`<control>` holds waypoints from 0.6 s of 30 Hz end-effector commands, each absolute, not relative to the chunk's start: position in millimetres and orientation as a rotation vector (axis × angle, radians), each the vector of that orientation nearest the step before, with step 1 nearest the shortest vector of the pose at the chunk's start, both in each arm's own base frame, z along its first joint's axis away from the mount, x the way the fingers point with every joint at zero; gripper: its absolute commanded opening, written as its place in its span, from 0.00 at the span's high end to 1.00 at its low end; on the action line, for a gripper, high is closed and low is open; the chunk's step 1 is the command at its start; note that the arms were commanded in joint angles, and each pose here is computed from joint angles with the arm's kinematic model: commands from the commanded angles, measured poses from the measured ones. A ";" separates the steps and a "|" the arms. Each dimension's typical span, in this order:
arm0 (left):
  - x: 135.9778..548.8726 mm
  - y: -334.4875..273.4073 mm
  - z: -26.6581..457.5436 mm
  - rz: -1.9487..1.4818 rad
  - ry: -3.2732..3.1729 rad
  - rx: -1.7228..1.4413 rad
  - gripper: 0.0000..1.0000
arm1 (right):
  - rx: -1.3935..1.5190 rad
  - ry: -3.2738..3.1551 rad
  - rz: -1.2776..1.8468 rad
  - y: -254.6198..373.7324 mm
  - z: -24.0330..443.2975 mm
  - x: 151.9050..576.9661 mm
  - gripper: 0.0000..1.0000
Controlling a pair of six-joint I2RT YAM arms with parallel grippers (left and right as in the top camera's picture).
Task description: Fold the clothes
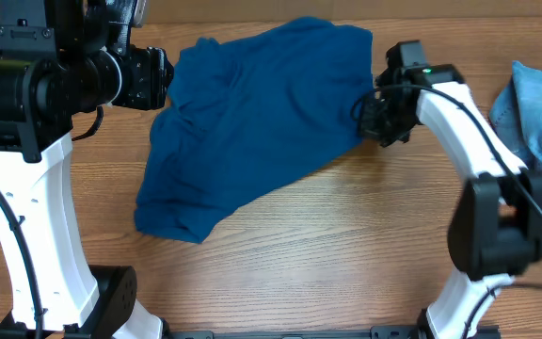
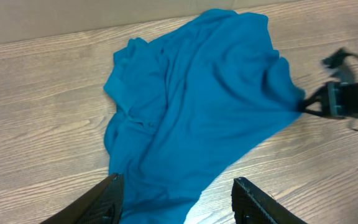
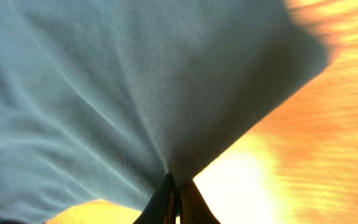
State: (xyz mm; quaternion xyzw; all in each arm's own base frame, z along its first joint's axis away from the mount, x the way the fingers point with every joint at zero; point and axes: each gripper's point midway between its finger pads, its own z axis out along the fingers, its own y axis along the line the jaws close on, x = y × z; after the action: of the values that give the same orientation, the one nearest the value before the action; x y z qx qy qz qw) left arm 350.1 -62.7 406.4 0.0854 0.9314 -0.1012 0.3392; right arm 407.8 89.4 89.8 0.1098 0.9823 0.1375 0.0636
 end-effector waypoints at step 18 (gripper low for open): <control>340.1 -71.1 418.0 -0.341 2.389 0.236 0.42 | 0.345 2.870 0.195 58.7 127.3 410.1 0.29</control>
State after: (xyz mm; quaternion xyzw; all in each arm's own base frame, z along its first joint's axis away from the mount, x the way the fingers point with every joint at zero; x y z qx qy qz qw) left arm 348.3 -70.6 407.7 0.0932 0.9285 -0.1235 0.3376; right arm 410.2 64.4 124.5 0.1103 0.9837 0.0750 0.1209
